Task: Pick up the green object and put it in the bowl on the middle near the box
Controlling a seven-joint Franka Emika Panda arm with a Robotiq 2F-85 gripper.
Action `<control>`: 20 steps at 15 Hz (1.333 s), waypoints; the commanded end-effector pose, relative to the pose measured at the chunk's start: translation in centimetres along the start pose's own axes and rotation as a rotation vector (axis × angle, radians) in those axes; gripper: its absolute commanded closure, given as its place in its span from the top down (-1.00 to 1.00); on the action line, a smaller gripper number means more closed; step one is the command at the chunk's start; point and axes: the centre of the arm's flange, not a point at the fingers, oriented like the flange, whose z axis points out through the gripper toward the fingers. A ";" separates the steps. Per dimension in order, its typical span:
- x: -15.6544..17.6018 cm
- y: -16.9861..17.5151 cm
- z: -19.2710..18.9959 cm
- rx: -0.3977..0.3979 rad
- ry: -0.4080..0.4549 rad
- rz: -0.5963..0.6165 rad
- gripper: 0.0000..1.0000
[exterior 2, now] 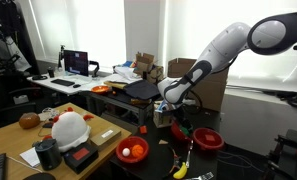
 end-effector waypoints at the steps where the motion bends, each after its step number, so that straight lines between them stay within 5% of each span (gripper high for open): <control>1: 0.2 0.2 -0.2 0.004 0.046 -0.022 1.00; 6: 0.7 -0.1 -0.2 0.027 0.074 -0.011 0.94; 7: 0.8 -0.1 -0.2 0.035 0.081 -0.008 0.46; 9: 1.0 -0.3 -0.2 0.052 0.097 0.002 0.43; 17: 1.2 -0.2 -1.1 0.085 0.159 0.054 -0.78; 20: 1.1 -0.2 -1.9 0.078 0.175 0.089 -1.00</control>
